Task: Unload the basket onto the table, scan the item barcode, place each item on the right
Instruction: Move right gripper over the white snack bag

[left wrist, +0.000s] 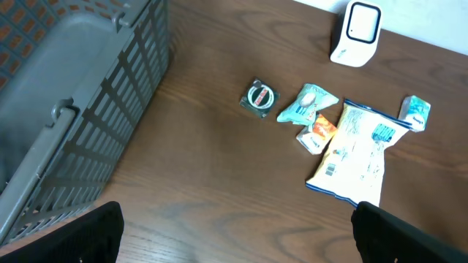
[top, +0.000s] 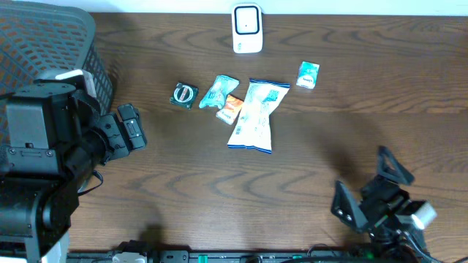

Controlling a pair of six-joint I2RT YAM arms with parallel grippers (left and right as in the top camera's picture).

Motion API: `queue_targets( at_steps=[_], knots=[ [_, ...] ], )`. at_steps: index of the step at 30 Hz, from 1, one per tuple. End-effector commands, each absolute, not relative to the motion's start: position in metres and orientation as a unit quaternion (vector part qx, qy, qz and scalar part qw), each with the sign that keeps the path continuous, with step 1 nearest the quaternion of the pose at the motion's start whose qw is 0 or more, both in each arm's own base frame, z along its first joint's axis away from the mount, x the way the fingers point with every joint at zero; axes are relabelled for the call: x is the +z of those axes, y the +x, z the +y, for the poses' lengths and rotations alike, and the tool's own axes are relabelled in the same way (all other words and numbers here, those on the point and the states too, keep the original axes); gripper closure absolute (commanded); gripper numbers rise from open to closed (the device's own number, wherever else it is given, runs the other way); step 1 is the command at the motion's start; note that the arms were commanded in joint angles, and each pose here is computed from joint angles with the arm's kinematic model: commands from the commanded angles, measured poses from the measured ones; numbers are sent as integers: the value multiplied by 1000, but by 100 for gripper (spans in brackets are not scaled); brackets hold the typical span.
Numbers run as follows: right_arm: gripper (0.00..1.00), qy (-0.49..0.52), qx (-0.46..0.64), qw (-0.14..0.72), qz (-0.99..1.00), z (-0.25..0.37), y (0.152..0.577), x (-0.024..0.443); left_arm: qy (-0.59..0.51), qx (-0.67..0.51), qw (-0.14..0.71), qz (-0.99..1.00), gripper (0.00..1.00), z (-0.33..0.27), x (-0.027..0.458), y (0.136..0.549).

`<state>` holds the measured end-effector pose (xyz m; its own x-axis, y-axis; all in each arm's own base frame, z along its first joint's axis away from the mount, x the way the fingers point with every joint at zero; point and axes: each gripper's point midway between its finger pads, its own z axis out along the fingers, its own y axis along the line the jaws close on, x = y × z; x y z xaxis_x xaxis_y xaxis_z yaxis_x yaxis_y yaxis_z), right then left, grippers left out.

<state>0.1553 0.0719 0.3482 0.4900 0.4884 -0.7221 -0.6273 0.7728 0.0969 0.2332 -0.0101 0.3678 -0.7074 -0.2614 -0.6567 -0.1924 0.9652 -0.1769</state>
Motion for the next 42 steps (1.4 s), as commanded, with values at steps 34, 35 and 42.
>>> queue_targets(
  at_steps=[34,35,42],
  knots=[
    [1,-245,560,345,712,220,357,301,-124,-45,365,921,2,-8,370,232],
    [1,-244,558,344,714,223,359,298,-124,-45,365,921,2,-8,370,232],
    [5,-75,354,327,873,206,393,207,-124,-45,365,921,2,-8,370,232]
  ],
)
